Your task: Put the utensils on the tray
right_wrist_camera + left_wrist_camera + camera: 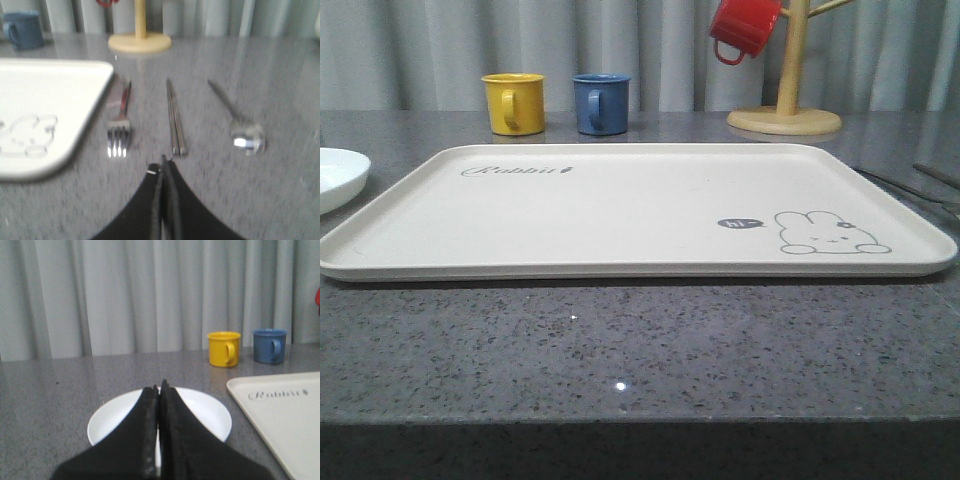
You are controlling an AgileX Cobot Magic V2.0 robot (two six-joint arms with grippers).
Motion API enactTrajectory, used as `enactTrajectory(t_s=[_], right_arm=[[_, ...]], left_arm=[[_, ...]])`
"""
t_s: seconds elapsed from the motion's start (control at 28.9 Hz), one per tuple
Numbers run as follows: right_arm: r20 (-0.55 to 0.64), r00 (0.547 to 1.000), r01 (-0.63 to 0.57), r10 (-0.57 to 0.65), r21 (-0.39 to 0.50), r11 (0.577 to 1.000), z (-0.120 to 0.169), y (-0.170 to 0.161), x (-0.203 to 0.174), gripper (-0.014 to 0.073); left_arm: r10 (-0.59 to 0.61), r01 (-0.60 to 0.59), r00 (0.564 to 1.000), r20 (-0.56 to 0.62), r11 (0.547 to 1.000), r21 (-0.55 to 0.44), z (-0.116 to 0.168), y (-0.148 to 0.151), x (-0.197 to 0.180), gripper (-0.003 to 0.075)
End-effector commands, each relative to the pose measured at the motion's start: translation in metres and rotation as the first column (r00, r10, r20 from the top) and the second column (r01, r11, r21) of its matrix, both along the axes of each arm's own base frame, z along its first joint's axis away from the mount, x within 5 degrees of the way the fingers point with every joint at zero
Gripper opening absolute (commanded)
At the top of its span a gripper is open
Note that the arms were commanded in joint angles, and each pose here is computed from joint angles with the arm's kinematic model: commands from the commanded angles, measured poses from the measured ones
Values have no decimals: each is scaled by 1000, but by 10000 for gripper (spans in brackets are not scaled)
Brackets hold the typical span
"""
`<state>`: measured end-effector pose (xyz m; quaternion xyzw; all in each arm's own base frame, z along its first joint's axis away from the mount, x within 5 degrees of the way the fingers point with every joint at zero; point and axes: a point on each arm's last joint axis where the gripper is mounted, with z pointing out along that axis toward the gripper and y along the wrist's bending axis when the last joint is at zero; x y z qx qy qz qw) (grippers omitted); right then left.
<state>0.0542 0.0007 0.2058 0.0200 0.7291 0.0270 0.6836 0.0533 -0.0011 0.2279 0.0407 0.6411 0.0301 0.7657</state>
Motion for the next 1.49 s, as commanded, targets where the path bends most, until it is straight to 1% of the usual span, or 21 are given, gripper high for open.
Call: enactTrajectory(t_s=[0.0,0.07,0.17,0.24,0.31,0.42,0.59,0.62,0.69,0.8,0.83,0.87,0.9,0.94,1.0,1.04,1.21,1.28,1.35,1.42,1.46], right_arm=[[208,978,6,-4,-7,1000,53,0,-12,-67],[211,977,5,-4,-7,1000,75,0,-17,-67],[176,984,4,-3,-8,1000,106,0,-16,-67],[120,993,3,-2,-8,1000,119,0,-7,-67],[78,997,3,-2,-8,1000,131,0,4,-67],[55,999,3,-2,-10,1000,139,0,14,-67],[65,998,3,-3,-10,1000,141,0,17,-55],[64,998,3,-3,-10,1000,141,0,17,-32],[64,998,4,-3,-12,1000,141,0,17,53],[64,998,6,-5,-19,1000,141,0,17,272],[64,998,6,-5,-19,1000,141,0,17,351],[64,998,6,-5,-19,1000,141,0,17,430],[64,998,6,-5,-19,1000,141,0,17,499],[64,998,6,-5,-19,1000,141,0,17,566],[64,998,6,-5,-19,1000,141,0,17,633],[64,998,6,-5,-19,1000,141,0,17,645],[64,998,6,-5,-19,1000,141,0,17,645],[64,998,6,-5,-19,1000,141,0,17,645],[64,998,6,-5,-19,1000,141,0,17,645],[64,998,6,-5,-19,1000,141,0,17,645],[64,998,6,-5,-19,1000,141,0,17,645]], left_arm=[[4,0,986,169,1000,-23,44,1,-11,-18],[-4,7,990,140,1000,-20,63,0,-11,-18],[-12,12,999,46,1000,-2,91,-1,-1,-18],[-11,12,999,-46,1000,28,102,-2,13,-18],[-11,15,994,-112,999,34,109,-2,26,-18],[-12,17,988,-155,999,33,114,-3,40,-18],[-11,15,990,-141,999,32,117,-3,42,-7],[-11,15,990,-141,999,32,117,-3,42,19],[-11,15,990,-141,999,32,117,-3,42,123],[-11,16,990,-141,999,30,117,-3,42,384],[-11,16,990,-141,999,30,117,-3,42,459],[-12,16,990,-141,999,29,117,-3,42,519],[-12,16,990,-141,999,29,117,-3,42,561],[-12,16,990,-141,999,29,117,-3,42,582],[-12,16,990,-140,999,29,117,-3,42,579],[-13,16,990,-142,1000,26,117,-3,42,573],[-15,20,986,-165,999,26,120,-3,48,547],[-18,24,976,-216,999,27,123,-4,57,547],[-21,32,955,-296,999,34,128,-5,72,547],[-18,50,921,-388,996,71,132,-6,90,547],[-17,67,890,-456,993,93,130,-7,101,547]])
